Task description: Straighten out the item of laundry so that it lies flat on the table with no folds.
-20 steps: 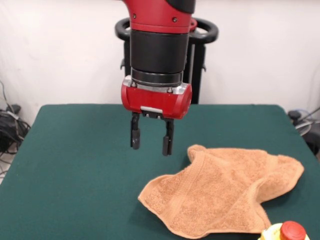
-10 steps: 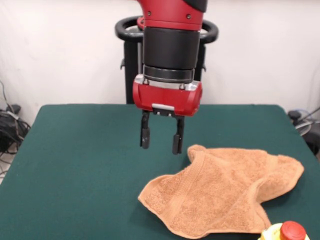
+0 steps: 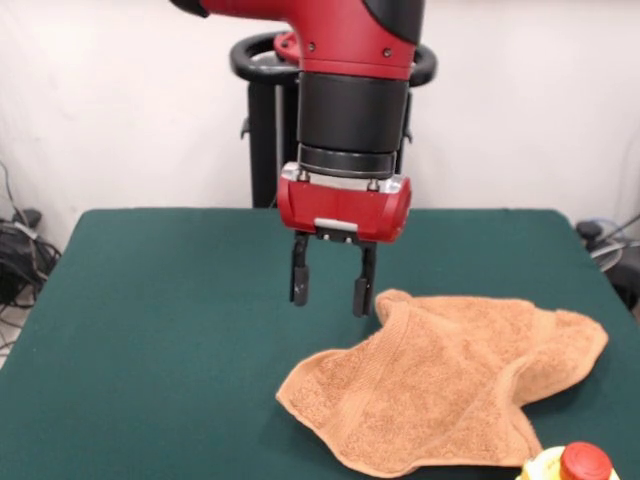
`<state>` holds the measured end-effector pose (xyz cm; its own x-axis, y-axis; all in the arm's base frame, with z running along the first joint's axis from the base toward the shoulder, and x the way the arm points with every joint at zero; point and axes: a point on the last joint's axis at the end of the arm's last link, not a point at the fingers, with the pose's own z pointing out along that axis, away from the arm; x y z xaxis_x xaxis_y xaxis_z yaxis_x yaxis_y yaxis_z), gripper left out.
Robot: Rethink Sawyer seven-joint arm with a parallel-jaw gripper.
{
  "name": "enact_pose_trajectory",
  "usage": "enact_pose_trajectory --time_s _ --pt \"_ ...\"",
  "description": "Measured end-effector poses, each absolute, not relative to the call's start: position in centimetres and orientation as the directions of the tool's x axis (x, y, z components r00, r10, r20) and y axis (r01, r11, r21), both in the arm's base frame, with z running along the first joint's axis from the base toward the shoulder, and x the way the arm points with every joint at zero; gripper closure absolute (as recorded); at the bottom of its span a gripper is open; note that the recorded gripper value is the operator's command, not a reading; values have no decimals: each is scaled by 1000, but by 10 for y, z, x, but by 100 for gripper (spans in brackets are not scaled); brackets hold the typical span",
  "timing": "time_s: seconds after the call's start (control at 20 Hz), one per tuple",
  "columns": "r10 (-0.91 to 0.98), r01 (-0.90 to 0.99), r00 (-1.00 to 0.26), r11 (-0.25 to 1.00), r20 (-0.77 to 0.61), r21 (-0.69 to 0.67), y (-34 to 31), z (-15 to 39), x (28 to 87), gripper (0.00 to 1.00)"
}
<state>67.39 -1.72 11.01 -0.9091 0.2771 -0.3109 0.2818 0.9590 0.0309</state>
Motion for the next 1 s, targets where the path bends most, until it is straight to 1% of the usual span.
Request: enact_pose_trajectory --time_s 0.2,0.45,0.65,0.8,1.0 --pt "274 279 -915 960 -296 25 -12 117 664 0" --pt "255 264 -936 964 -243 -4 1 152 647 0" --pt "254 263 -948 965 -192 -22 4 191 636 0" --pt "261 269 -948 963 -184 -21 2 212 634 0" --pt "270 279 -943 960 -195 -21 -5 218 635 0"
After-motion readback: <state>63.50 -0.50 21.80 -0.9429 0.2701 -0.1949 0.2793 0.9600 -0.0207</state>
